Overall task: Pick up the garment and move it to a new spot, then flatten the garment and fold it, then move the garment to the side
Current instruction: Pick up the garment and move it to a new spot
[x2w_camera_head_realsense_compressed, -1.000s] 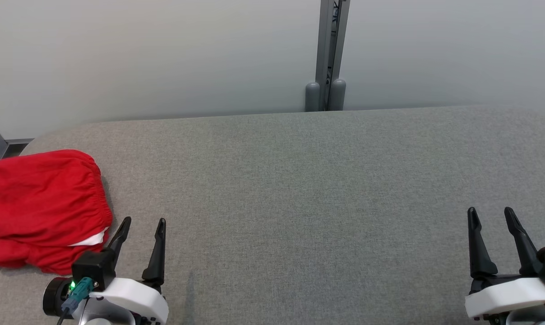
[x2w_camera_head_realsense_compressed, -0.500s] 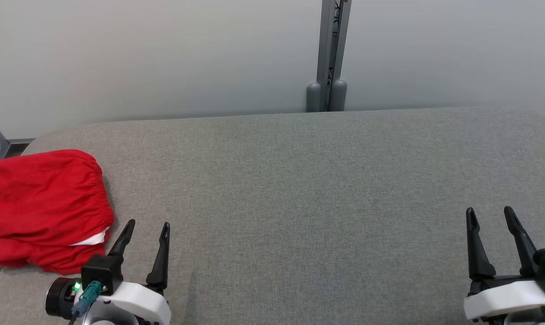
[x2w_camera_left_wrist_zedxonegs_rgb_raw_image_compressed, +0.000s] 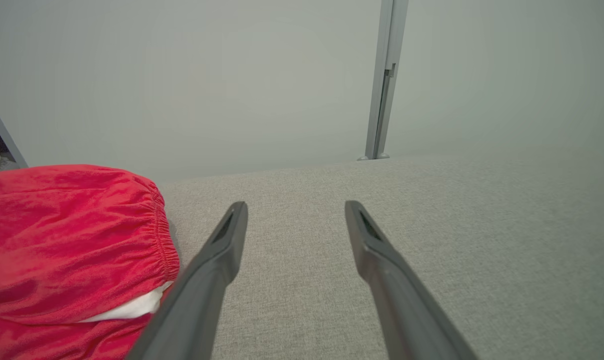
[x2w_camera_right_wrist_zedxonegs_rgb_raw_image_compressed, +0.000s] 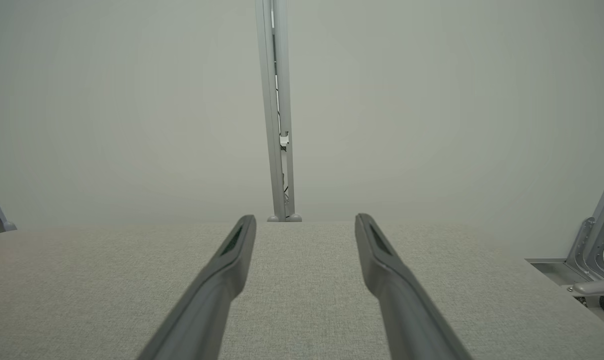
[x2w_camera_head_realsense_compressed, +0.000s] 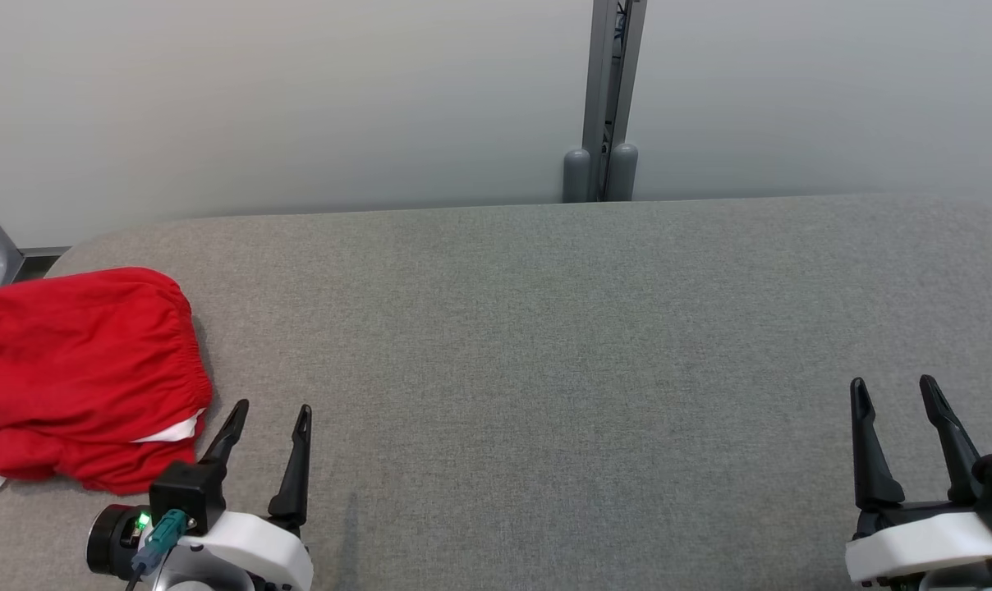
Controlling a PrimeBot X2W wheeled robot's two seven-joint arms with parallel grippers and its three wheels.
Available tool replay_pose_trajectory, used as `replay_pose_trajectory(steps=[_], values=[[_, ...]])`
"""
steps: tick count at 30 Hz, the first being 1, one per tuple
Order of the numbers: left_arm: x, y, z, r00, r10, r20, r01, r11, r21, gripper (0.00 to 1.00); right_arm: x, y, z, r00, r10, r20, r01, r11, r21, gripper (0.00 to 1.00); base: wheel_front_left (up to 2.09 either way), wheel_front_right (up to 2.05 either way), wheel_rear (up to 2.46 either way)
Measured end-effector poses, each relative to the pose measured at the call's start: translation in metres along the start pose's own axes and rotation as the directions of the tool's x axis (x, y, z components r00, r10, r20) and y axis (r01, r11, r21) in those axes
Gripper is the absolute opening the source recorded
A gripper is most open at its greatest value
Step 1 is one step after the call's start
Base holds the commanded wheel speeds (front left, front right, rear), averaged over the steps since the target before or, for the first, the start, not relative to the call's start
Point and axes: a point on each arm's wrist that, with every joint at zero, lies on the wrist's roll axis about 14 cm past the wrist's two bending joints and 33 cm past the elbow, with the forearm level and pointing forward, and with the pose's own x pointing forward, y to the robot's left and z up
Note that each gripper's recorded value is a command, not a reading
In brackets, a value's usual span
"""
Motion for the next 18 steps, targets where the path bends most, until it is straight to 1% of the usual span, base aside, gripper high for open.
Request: replay_pose_trajectory(steps=[8, 16, 18], values=[[-0.002, 0.006, 0.003, 1.000, 0.023, 0.010, -0.023, 1.000, -0.017, 1.00, 0.005, 0.007, -0.002, 1.000, 0.019, -0.002, -0.019, 1.000, 0.007, 1.00, 0.00, 0.00, 0.00], [-0.008, 0.025, 0.009, 0.995, 0.090, 0.031, -0.089, 0.995, -0.049, 1.00, 0.017, 0.033, -0.006, 0.996, 0.094, -0.006, -0.094, 0.995, 0.026, 1.00, 0.00, 0.00, 0.00], [-0.012, 0.032, 0.010, 0.993, 0.112, 0.034, -0.110, 0.992, -0.055, 1.00, 0.022, 0.043, -0.008, 0.991, 0.131, -0.012, -0.131, 0.991, 0.024, 1.00, 0.00, 0.00, 0.00]])
